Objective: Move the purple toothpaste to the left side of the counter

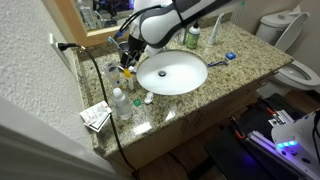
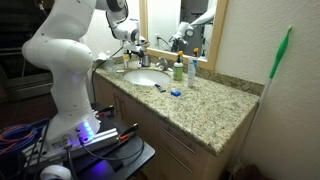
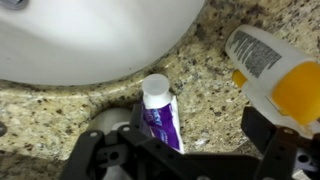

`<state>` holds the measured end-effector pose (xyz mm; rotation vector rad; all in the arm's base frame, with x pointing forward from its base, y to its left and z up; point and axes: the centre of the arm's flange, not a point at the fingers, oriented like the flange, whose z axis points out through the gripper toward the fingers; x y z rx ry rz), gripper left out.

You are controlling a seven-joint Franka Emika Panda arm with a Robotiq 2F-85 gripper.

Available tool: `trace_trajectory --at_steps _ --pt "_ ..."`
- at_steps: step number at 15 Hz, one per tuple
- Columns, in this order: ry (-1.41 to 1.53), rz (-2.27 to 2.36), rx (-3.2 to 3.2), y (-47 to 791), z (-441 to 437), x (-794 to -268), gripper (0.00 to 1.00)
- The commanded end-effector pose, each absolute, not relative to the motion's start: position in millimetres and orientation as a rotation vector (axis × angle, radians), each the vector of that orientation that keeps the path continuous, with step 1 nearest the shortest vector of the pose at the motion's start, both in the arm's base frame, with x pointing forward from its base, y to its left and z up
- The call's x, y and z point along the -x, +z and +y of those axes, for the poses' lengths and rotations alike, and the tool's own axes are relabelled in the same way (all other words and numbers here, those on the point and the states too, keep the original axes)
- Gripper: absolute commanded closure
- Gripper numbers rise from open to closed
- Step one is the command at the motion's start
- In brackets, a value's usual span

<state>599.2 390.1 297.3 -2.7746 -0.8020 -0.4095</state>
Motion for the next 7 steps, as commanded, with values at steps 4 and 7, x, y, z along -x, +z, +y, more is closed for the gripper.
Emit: trace_trajectory --at_steps 4,7 --pt "-0.261 -0.861 2.871 365.6 333.6 -528.1 0.0" --pt "-0.263 -0.838 2.876 358.9 352.1 -544.1 0.0"
